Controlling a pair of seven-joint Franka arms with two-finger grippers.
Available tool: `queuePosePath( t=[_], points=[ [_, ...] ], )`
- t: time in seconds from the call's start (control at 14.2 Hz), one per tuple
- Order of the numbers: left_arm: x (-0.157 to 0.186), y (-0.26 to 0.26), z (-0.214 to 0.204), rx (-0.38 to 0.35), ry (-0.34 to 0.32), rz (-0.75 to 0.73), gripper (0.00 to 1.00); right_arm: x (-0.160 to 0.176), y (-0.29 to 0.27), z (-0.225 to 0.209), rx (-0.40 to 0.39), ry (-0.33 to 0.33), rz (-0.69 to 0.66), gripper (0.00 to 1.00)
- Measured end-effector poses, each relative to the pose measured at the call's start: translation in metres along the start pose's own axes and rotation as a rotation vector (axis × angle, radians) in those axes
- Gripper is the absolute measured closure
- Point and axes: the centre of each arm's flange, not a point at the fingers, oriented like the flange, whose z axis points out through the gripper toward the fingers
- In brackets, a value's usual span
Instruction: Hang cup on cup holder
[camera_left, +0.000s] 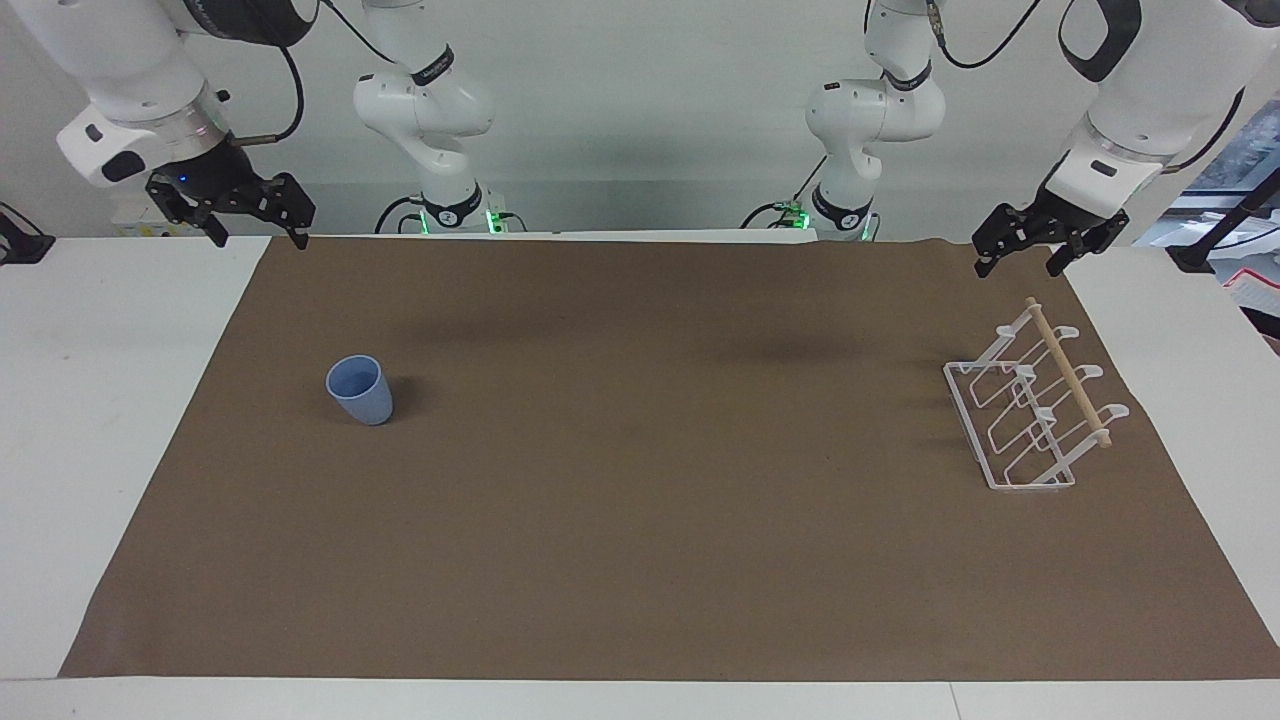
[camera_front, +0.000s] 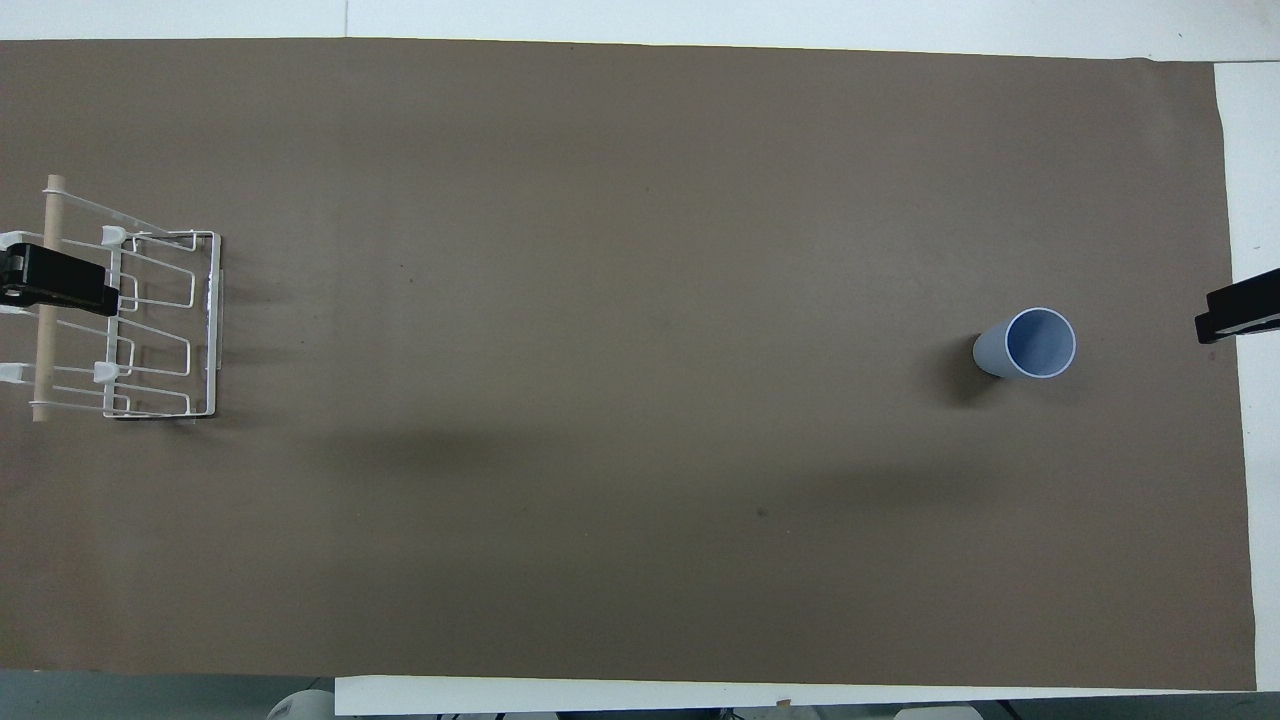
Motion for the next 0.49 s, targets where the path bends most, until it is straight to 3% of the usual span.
queuePosePath(
  t=[0.49],
  points=[
    [-0.0002,-0.0060,0.0019,-0.001,-0.005,-0.011,0.00,0.0030,-0.0040,0.0041,-0.002,0.009,-0.029,0.00]
  ],
)
